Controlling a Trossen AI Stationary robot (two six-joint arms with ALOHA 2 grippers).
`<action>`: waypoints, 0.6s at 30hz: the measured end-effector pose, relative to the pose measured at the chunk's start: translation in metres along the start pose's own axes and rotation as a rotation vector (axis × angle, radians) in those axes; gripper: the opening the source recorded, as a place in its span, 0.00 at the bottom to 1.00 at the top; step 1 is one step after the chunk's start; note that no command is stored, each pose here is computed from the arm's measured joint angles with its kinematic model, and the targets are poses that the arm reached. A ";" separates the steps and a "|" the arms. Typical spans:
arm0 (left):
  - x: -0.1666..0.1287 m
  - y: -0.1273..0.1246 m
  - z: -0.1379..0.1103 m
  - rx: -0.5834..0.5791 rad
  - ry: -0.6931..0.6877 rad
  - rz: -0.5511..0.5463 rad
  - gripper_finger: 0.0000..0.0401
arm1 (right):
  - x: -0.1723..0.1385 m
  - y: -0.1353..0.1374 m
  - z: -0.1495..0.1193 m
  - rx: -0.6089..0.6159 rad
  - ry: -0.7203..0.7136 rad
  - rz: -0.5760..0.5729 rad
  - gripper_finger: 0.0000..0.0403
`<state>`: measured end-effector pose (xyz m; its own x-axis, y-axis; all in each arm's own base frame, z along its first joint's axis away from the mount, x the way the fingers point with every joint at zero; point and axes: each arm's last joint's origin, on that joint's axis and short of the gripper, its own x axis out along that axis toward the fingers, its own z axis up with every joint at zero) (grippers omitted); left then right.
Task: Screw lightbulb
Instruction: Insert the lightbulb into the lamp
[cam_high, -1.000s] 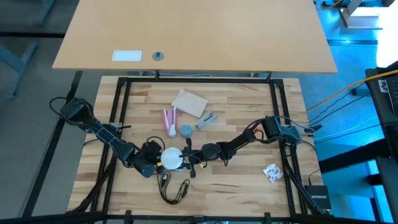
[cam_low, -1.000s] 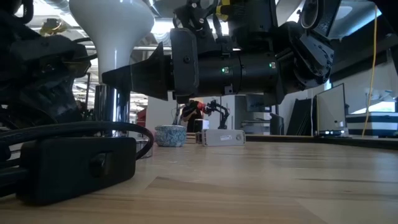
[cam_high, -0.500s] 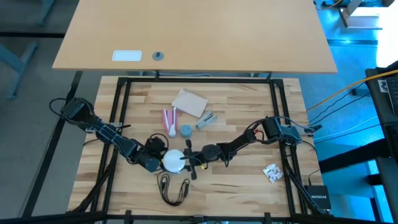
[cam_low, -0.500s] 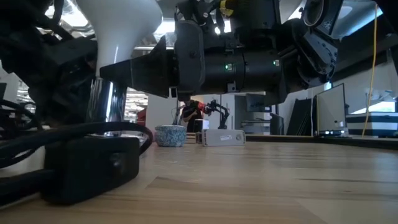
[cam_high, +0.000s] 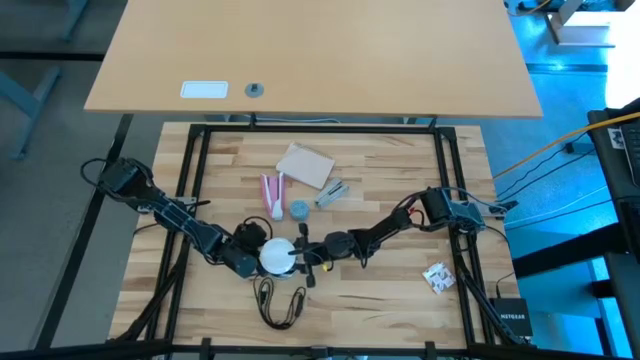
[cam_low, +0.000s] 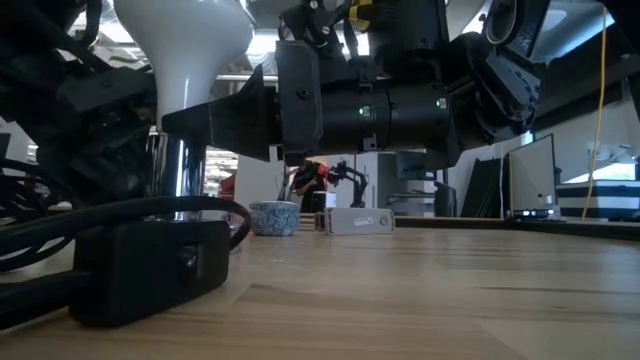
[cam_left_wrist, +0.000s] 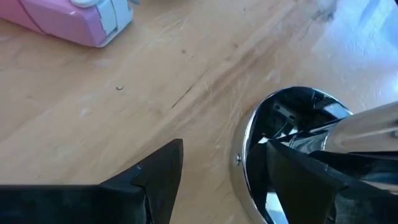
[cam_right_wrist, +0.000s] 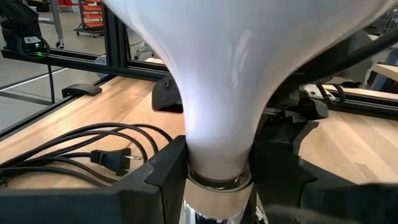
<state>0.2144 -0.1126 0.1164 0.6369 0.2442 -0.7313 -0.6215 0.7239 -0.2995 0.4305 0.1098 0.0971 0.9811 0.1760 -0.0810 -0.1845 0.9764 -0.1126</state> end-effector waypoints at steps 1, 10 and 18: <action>0.001 0.000 -0.001 -0.004 0.000 0.006 0.55 | 0.000 0.000 0.000 0.000 0.001 0.000 0.41; 0.003 -0.001 -0.012 0.005 0.012 0.009 0.55 | 0.000 0.000 0.000 -0.001 0.001 -0.010 0.41; -0.003 -0.003 -0.021 -0.032 0.031 -0.002 0.55 | 0.000 0.000 0.000 -0.001 0.001 -0.015 0.41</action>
<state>0.2045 -0.1286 0.1068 0.6243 0.2223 -0.7489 -0.6349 0.7029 -0.3206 0.4305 0.1098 0.0972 0.9837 0.1609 -0.0806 -0.1696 0.9788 -0.1151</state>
